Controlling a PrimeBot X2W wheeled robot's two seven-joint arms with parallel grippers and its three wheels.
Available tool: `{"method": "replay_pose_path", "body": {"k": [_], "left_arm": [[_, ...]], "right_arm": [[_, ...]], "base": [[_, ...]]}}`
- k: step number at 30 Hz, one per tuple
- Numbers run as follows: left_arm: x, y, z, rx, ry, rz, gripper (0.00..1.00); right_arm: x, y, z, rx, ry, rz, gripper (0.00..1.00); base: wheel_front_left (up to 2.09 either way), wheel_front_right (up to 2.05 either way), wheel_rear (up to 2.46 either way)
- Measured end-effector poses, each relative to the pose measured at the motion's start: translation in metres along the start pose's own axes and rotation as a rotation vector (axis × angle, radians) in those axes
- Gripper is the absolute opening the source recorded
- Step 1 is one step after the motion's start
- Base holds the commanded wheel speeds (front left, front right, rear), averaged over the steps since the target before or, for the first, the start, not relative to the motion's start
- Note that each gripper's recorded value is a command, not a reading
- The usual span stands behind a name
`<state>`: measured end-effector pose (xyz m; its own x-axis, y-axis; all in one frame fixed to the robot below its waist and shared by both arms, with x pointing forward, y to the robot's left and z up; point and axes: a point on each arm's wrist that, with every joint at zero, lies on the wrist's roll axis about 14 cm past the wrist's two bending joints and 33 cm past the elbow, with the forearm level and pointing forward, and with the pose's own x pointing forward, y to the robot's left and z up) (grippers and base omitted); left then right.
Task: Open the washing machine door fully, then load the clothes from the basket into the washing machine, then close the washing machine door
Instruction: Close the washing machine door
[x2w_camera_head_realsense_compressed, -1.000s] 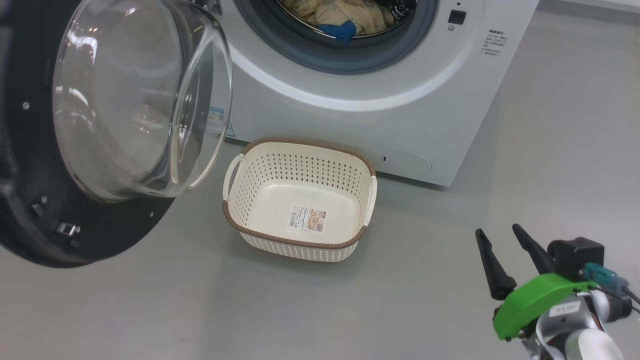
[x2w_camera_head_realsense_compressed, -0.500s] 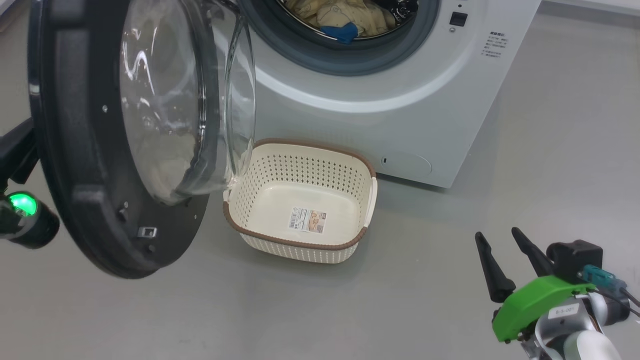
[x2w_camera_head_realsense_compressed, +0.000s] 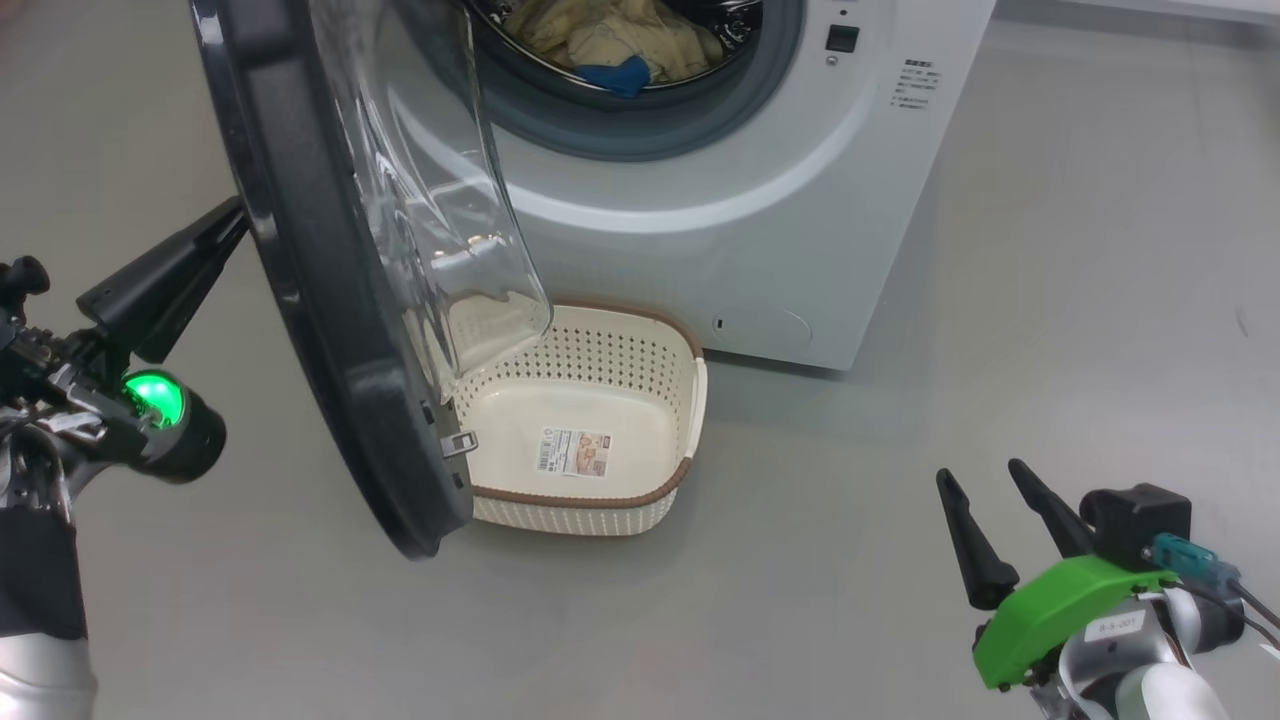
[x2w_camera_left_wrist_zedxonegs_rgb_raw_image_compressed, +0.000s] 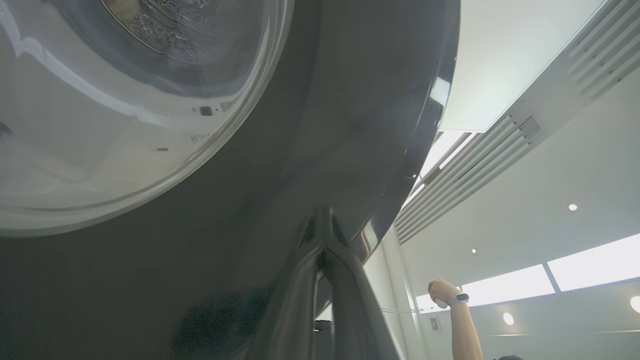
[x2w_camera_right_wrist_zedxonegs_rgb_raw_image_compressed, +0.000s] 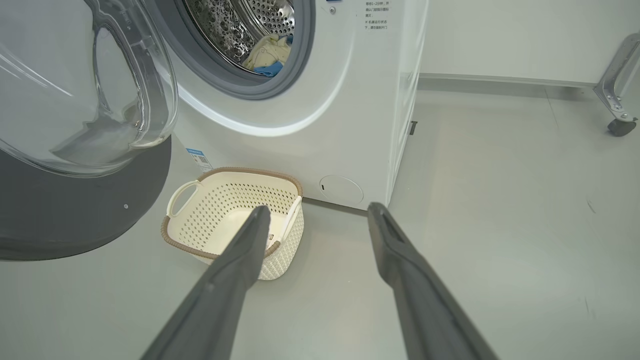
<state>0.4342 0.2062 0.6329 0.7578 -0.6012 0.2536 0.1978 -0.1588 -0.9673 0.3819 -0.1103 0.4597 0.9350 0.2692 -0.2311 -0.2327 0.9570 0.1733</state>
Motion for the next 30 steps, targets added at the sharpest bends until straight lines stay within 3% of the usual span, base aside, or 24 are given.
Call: {"method": "replay_pose_path", "body": {"k": [18,30], "left_arm": [[0.081,0.013,-0.046,-0.097,0.136,-0.096,0.00],[0.143,0.012,-0.052,-0.095,0.106,-0.172,0.00]], "right_arm": [[-0.032,-0.043,0.000,0.051,-0.044,-0.148,1.00],[-0.045,-0.063,-0.001,0.074,-0.061,-0.223,1.00]], "base": [[0.00,0.00,0.00],[0.00,0.00,0.00]]}}
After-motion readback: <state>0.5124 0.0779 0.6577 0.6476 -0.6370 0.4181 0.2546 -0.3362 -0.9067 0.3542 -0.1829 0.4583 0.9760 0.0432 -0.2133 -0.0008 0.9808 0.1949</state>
